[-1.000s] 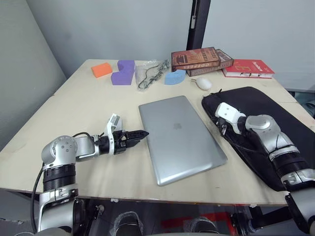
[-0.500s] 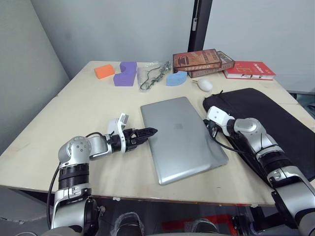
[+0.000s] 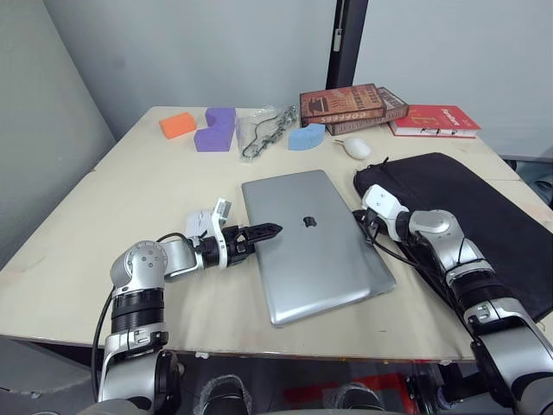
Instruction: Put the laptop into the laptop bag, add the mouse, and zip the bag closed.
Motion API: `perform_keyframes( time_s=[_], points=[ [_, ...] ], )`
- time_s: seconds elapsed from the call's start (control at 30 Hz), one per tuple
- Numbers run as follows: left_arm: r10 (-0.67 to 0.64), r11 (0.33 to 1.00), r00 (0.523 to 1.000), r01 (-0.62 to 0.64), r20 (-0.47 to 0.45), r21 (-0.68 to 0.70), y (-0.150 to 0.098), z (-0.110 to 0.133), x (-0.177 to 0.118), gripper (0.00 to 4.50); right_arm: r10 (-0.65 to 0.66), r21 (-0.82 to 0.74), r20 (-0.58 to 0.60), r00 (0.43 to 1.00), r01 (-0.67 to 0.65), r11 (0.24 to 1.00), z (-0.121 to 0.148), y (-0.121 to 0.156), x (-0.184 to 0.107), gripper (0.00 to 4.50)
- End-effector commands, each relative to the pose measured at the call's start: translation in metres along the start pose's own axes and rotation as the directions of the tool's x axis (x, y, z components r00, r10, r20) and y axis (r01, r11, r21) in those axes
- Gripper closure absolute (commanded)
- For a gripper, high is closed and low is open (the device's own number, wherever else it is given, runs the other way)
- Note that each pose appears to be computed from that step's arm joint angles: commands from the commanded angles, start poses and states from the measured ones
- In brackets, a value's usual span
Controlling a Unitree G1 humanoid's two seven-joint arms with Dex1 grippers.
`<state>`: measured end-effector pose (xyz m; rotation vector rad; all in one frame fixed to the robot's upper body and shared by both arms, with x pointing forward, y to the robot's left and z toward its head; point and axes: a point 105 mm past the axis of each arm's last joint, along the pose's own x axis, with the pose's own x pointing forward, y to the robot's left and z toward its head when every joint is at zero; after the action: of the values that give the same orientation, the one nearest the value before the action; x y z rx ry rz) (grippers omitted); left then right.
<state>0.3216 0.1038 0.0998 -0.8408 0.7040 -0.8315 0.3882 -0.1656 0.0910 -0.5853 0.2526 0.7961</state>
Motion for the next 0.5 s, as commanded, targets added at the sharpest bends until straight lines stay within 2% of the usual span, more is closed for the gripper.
perform_keyframes(
  time_s=[0.03,0.37,0.47,0.5],
  points=[
    [-0.056,0.998,0.997,0.055,-0.058,-0.019,-0.0101,-0.0146,0.0122,0.0,0.093,-0.022,0.07,0.993,-0.092,0.996,0.0181,0.02,0.0098,4.46],
    [-0.065,0.998,0.997,0.064,-0.052,-0.012,-0.0129,-0.0166,0.0131,0.0,0.093,-0.02,0.058,0.994,-0.092,0.996,0.0146,0.0209,0.0101,4.46],
    [-0.063,0.998,0.997,0.062,-0.039,-0.014,-0.0122,-0.0143,0.0116,0.79,0.087,-0.02,0.05,0.995,-0.086,0.996,0.0118,0.0192,0.0086,4.5],
    [-0.063,0.998,0.997,0.062,-0.038,-0.015,-0.0122,-0.0139,0.0112,1.25,0.086,-0.02,0.05,0.995,-0.085,0.996,0.0115,0.0189,0.0084,4.5]
  ],
)
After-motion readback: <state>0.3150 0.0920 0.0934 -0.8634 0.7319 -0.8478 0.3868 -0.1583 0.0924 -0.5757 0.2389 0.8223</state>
